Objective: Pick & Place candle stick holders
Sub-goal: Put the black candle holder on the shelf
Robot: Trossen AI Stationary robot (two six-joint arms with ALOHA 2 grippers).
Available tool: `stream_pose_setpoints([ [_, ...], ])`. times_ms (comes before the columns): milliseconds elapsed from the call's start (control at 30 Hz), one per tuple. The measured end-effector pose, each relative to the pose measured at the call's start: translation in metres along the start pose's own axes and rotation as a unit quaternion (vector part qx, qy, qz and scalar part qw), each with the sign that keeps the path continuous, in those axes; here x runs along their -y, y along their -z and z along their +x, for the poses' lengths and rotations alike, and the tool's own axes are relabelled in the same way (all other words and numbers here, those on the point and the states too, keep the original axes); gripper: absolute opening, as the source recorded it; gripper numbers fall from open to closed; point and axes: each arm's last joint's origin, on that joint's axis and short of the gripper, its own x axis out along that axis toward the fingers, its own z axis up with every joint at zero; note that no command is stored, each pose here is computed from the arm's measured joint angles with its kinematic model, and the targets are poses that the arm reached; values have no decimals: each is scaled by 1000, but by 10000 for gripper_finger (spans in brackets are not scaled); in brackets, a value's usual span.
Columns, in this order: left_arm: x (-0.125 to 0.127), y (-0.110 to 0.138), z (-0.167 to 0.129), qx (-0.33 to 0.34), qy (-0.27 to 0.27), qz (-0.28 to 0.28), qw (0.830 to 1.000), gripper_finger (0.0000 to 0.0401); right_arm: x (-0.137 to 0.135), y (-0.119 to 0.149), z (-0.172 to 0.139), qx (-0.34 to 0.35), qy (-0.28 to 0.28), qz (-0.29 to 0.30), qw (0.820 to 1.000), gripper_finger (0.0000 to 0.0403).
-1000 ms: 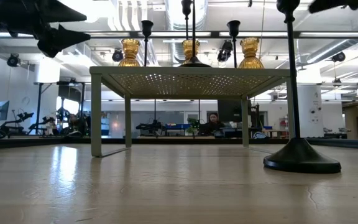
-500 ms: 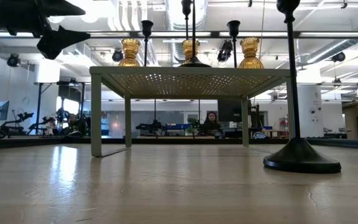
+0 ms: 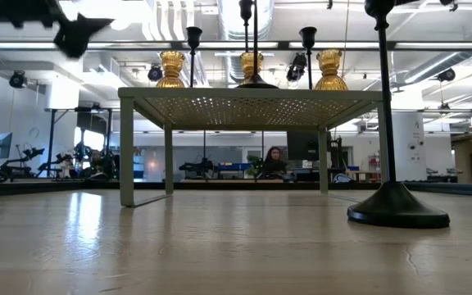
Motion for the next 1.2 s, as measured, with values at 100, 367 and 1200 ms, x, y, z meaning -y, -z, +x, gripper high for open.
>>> stream_pose_setpoints([
  [100,8,-13,3,21,53,67,996,314,3,5,1,-1,0,-1,1000,8],
  [367,22,-16,52,-19,77,127,989,314,6,11,2,0,3,3,1000,8],
  [1200,78,-24,174,-108,85,236,962,287,4,14,3,-1,8,-8,1000,8],
])
